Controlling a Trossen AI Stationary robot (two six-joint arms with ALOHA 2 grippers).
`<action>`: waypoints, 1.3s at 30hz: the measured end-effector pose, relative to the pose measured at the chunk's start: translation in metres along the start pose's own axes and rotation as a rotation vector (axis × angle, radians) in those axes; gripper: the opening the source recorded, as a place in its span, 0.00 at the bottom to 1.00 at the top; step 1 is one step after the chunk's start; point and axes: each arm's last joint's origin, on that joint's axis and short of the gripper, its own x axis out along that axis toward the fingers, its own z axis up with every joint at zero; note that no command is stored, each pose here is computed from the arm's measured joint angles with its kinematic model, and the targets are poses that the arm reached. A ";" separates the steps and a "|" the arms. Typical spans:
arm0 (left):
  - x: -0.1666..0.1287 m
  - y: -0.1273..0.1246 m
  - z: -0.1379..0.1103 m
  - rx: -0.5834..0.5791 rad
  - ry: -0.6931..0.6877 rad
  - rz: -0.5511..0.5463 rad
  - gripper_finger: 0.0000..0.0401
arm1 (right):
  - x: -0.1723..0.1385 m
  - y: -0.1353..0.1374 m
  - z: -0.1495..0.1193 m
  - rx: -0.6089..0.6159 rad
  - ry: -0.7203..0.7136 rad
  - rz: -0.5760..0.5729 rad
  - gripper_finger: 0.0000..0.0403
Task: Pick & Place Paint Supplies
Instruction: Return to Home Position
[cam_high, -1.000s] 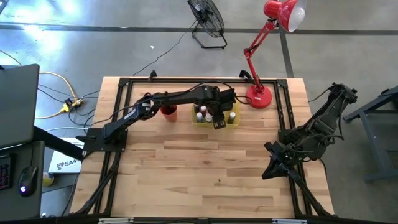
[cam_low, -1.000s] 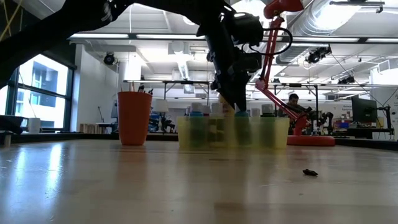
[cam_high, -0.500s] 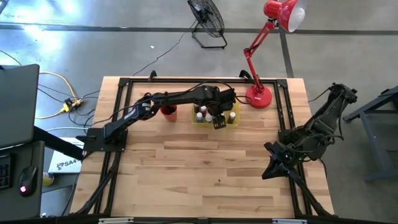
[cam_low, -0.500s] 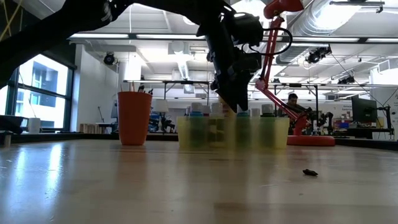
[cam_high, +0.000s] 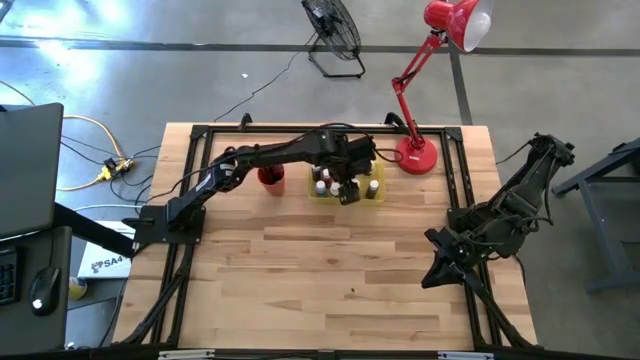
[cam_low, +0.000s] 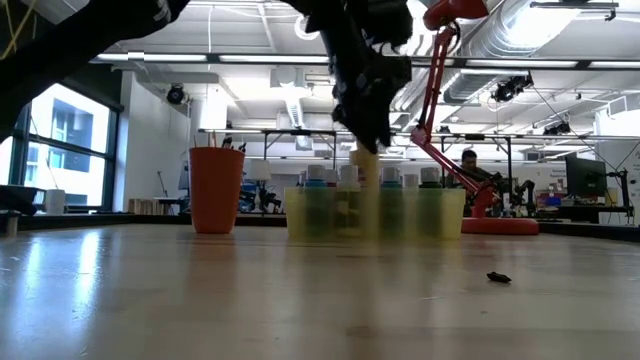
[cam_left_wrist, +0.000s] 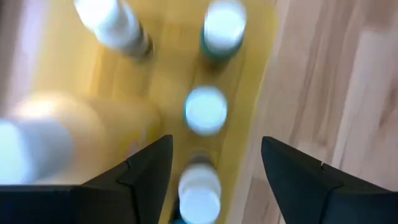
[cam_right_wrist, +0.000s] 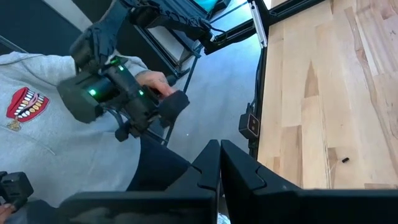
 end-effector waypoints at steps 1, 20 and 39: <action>-0.003 0.000 0.002 0.000 -0.025 0.000 0.60 | 0.000 0.000 0.000 -0.001 0.000 0.000 0.01; -0.096 -0.013 0.005 -0.023 -0.265 -0.086 0.60 | 0.000 0.000 0.000 0.000 -0.005 0.005 0.01; -0.228 -0.063 -0.047 0.142 -0.415 -0.045 0.14 | -0.018 -0.002 0.013 -0.114 -0.197 -0.086 0.01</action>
